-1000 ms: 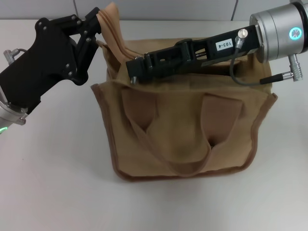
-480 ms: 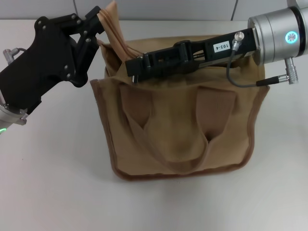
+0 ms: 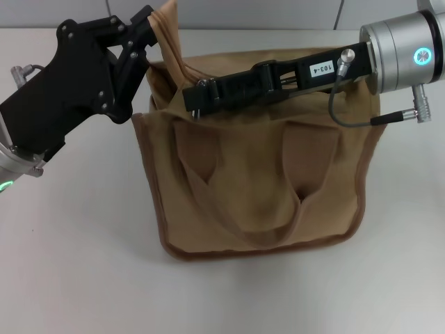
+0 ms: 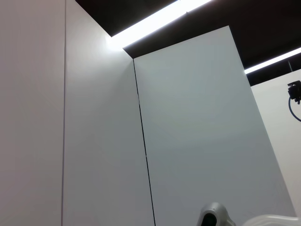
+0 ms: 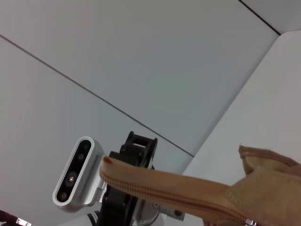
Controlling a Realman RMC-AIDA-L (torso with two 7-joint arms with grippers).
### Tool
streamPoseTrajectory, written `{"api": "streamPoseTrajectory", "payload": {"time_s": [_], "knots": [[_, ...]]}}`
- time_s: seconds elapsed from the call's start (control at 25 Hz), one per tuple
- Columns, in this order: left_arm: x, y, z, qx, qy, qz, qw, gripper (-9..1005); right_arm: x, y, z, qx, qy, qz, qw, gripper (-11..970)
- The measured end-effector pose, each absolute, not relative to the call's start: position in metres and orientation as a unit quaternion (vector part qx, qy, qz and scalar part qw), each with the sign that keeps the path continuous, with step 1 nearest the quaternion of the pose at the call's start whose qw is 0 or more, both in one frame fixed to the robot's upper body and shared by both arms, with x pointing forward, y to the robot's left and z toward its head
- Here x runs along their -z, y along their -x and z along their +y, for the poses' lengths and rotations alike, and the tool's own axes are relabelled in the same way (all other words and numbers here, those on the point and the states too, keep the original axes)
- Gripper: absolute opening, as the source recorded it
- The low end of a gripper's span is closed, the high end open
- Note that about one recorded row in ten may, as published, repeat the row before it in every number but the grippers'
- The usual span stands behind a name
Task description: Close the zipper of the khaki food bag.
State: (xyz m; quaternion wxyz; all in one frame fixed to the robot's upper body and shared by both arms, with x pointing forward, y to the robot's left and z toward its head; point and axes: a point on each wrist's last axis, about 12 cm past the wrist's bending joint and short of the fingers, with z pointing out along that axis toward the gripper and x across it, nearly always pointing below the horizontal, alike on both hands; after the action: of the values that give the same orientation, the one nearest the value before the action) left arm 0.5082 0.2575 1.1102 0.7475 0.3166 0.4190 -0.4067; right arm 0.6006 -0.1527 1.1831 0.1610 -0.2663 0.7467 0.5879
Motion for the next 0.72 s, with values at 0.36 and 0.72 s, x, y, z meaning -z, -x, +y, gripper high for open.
{"api": "streamPoseTrajectory", "payload": {"time_s": [0.36, 0.72], "knots": [[-1.1098, -0.5095, 0.2563, 0.407, -0.317, 0.422, 0.745, 8, -1.1873, -0.6006, -0.1515, -0.602, 0.269, 0.732, 0.173, 626], [-1.1093, -0.5100, 0.2560, 0.407, -0.315, 0.425, 0.745, 8, -1.1858, -0.6012, -0.1506, -0.600, 0.264, 0.735, 0.172, 533]]}}
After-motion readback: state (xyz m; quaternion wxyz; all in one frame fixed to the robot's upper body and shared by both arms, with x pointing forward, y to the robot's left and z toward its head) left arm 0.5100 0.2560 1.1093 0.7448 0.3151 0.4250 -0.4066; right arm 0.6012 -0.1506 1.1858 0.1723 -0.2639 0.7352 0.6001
